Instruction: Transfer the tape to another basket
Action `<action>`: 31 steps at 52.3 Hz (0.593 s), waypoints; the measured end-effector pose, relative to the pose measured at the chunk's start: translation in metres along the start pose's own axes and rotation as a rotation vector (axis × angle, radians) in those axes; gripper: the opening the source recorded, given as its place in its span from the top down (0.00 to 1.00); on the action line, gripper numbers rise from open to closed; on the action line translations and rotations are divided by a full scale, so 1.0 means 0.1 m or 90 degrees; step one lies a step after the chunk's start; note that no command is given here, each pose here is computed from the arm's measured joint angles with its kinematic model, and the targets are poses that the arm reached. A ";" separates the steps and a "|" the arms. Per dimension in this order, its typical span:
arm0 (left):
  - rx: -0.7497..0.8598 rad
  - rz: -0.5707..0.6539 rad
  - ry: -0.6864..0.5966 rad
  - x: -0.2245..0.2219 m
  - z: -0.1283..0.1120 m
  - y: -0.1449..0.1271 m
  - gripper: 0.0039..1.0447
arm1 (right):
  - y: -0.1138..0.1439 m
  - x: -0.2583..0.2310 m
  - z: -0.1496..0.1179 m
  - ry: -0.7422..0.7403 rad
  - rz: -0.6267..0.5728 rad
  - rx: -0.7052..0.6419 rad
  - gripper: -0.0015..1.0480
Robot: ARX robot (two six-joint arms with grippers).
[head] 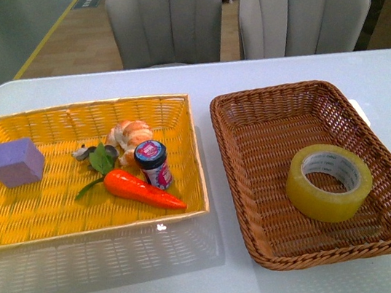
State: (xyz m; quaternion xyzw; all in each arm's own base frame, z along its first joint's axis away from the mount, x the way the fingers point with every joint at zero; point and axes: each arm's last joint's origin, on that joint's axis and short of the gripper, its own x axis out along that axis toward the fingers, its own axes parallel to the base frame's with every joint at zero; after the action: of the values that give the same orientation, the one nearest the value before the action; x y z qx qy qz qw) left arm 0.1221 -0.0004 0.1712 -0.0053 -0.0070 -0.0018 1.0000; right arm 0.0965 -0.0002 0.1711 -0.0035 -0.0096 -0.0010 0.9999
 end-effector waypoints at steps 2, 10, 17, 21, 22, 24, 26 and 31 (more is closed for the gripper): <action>0.000 0.000 0.000 -0.01 0.00 0.00 0.99 | 0.00 0.00 0.00 0.000 0.000 0.000 0.09; 0.000 0.000 -0.001 -0.07 0.00 0.00 0.99 | 0.00 0.00 0.00 0.000 0.000 0.000 0.09; 0.000 0.000 -0.001 -0.10 0.00 0.00 0.99 | 0.00 0.00 0.00 0.000 0.000 0.000 0.09; 0.000 0.000 -0.001 -0.11 0.00 0.00 0.99 | 0.00 0.00 0.00 0.000 0.000 0.000 0.09; 0.000 0.000 -0.001 -0.11 0.00 0.00 0.99 | 0.00 0.00 0.00 0.000 0.000 0.000 0.09; 0.000 0.000 -0.001 -0.12 0.00 0.00 0.99 | 0.00 0.00 0.00 0.000 0.000 0.000 0.09; 0.000 0.000 -0.001 -0.13 0.00 0.00 0.99 | 0.00 0.00 0.00 0.000 0.000 0.000 0.09; 0.000 0.000 0.001 -0.15 0.00 0.00 0.99 | 0.00 0.00 0.00 0.000 0.000 0.000 0.09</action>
State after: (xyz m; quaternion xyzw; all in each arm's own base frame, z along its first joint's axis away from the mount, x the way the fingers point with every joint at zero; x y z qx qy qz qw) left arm 0.1068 -0.0004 0.1705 -0.0051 -0.0064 -0.0017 1.0000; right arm 0.0965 -0.0002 0.1711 -0.0035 -0.0096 -0.0010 0.9999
